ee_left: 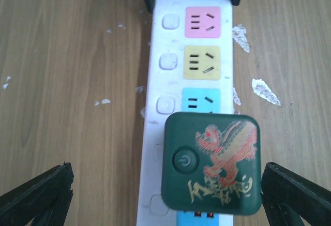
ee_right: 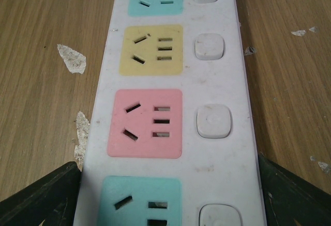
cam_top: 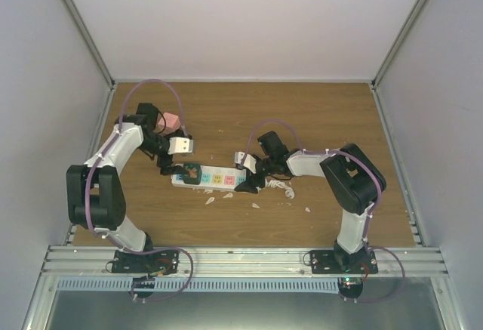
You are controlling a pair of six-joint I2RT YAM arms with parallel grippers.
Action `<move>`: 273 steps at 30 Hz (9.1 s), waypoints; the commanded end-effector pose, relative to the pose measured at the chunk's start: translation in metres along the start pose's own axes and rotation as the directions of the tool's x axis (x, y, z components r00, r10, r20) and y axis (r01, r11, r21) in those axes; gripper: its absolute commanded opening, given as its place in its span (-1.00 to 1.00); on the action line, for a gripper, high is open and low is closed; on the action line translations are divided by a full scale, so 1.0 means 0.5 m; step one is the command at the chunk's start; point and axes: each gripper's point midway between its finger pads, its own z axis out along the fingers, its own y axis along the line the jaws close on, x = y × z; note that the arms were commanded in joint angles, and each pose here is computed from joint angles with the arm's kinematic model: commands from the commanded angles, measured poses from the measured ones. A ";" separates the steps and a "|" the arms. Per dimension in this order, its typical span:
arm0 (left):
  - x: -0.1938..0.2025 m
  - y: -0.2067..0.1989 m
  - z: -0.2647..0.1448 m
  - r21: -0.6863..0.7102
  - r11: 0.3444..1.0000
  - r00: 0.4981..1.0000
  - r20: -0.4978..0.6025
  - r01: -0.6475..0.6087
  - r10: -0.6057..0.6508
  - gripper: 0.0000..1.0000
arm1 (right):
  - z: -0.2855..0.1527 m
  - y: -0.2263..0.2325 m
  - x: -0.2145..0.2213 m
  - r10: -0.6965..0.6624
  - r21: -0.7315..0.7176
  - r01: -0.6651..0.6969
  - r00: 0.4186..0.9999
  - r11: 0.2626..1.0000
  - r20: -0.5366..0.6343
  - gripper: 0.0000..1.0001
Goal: Pull the plug off the socket
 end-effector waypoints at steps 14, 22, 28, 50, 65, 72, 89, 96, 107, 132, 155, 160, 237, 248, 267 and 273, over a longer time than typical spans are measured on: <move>0.034 -0.060 0.066 0.068 0.998 0.997 -0.078 -0.018 0.023 0.67 | 0.002 0.007 0.009 -0.011 0.001 0.011 0.999 1.000 -0.034 0.76; -0.007 -0.064 0.077 0.048 0.997 0.998 -0.016 -0.054 0.054 0.18 | -0.002 0.010 0.004 -0.023 0.008 0.023 1.000 1.000 -0.021 0.85; -0.025 -0.079 0.103 0.074 0.996 0.999 -0.006 -0.053 0.054 0.03 | -0.006 0.009 0.000 -0.030 0.016 0.030 0.999 0.999 -0.016 0.99; -0.155 -0.101 0.201 0.120 0.992 0.996 0.077 -0.045 0.036 -0.10 | -0.005 0.020 0.000 -0.043 0.001 0.043 0.999 0.999 -0.005 0.90; -0.134 -0.096 0.207 0.068 0.996 0.998 0.022 -0.065 0.064 0.59 | -0.010 0.024 0.001 -0.070 0.006 0.070 0.998 0.997 -0.004 0.32; -0.138 -0.096 0.207 0.049 0.996 0.997 0.022 -0.072 0.071 0.40 | -0.009 0.026 0.002 -0.071 -0.001 0.071 0.997 0.997 -0.003 0.11; -0.241 -0.080 0.138 0.108 0.994 0.973 0.232 -0.012 -0.014 -0.19 | -0.001 0.031 0.015 -0.069 -0.020 0.069 0.997 0.997 -0.015 -0.24; -0.231 -0.086 0.139 0.081 0.994 0.974 0.219 -0.073 0.054 -0.29 | 0.001 0.029 0.018 -0.061 -0.020 0.061 0.998 0.998 -0.020 -0.31; -0.192 -0.112 0.172 0.024 0.984 0.977 0.124 -0.175 0.171 -0.37 | 0.010 0.026 0.025 -0.026 -0.029 0.025 0.999 0.999 -0.032 -0.39; -0.222 -0.097 0.121 0.039 0.994 0.969 0.229 -0.102 0.091 -0.39 | 0.021 0.012 0.035 0.012 -0.017 -0.013 0.998 1.000 -0.057 -0.44; 0.010 -0.023 -0.020 -0.036 0.905 0.885 0.226 0.425 -0.407 -0.32 | 0.016 0.017 0.029 -0.006 -0.027 0.005 0.999 1.000 -0.050 -0.36; 0.083 -0.011 -0.040 -0.046 0.843 0.829 0.220 0.536 -0.514 -0.31 | 0.016 0.016 0.027 -0.008 -0.026 0.007 0.999 1.000 -0.050 -0.36; 0.217 0.118 -0.186 -0.395 0.683 0.785 0.218 0.614 -0.580 0.98 | 0.011 -0.014 -0.002 -0.069 0.056 0.076 0.990 0.996 -0.120 0.84; 0.151 0.133 -0.164 -0.393 0.733 0.829 0.198 0.556 -0.522 0.98 | -0.013 -0.044 -0.003 -0.050 0.125 0.077 0.978 0.989 -0.205 0.55; 0.067 0.158 -0.134 -0.371 0.790 0.872 0.179 0.488 -0.455 0.98 | -0.237 -0.240 0.208 0.414 0.439 -0.301 0.890 0.847 -0.189 0.48; 0.054 0.166 -0.126 -0.366 0.799 0.878 0.175 0.478 -0.445 0.98 | -0.341 -0.274 0.315 0.557 0.511 -0.426 0.820 0.747 -0.131 0.50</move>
